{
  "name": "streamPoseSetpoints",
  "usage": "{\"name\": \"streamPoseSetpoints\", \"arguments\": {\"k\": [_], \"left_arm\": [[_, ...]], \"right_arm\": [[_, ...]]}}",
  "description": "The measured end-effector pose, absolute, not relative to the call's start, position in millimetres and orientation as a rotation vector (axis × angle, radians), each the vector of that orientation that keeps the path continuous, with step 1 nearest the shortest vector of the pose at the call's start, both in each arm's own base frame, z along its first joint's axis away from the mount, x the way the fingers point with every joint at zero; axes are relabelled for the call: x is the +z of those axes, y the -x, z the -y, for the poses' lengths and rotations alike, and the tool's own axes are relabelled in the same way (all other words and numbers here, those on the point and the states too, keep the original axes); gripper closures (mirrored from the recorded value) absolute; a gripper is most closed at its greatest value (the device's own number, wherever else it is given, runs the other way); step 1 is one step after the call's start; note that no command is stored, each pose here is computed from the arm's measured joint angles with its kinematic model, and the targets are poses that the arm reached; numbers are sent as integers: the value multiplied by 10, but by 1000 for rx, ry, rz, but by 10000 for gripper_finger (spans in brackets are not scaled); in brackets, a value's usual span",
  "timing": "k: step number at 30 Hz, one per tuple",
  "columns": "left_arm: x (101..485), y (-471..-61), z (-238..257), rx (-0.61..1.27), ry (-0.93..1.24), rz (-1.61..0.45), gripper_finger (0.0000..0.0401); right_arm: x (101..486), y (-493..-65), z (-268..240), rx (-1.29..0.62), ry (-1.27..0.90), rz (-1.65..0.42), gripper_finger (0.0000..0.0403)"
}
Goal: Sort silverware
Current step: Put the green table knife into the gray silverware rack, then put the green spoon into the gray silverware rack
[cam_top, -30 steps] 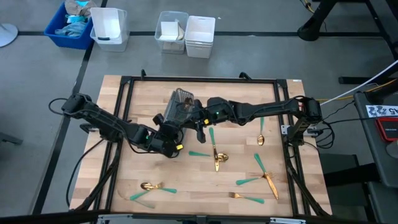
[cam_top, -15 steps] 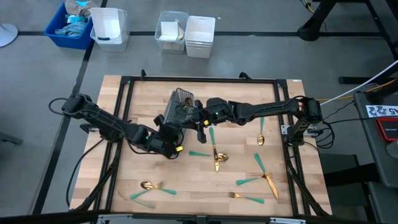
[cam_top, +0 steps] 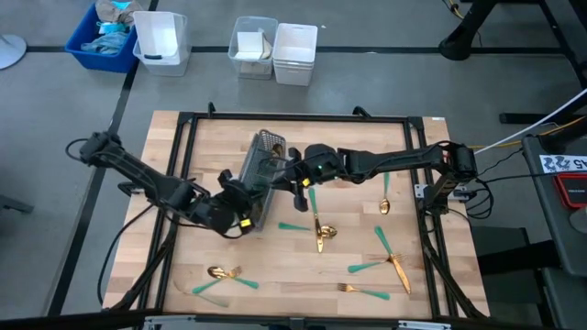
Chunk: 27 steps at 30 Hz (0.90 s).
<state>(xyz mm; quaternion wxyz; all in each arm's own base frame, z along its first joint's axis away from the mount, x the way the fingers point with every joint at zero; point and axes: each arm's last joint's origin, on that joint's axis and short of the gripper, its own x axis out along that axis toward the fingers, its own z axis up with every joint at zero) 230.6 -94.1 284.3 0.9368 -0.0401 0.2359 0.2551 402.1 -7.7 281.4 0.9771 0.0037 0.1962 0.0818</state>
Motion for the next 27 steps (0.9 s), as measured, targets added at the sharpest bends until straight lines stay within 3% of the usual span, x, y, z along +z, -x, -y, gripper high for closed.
{"name": "streamPoseSetpoints", "arguments": {"k": [16,22,27], "left_arm": [[2971,-1905,1451,-56,225,-637,356],[2876,-1812,1644,-68,368,-719,356],[2753,-1664,1667,35,582,-923,356]], "right_arm": [[2954,-3656,58,175,-41,-610,354],[2891,-3598,-69,162,-139,-711,354],[2884,-3581,-288,217,-125,-726,354]]}}
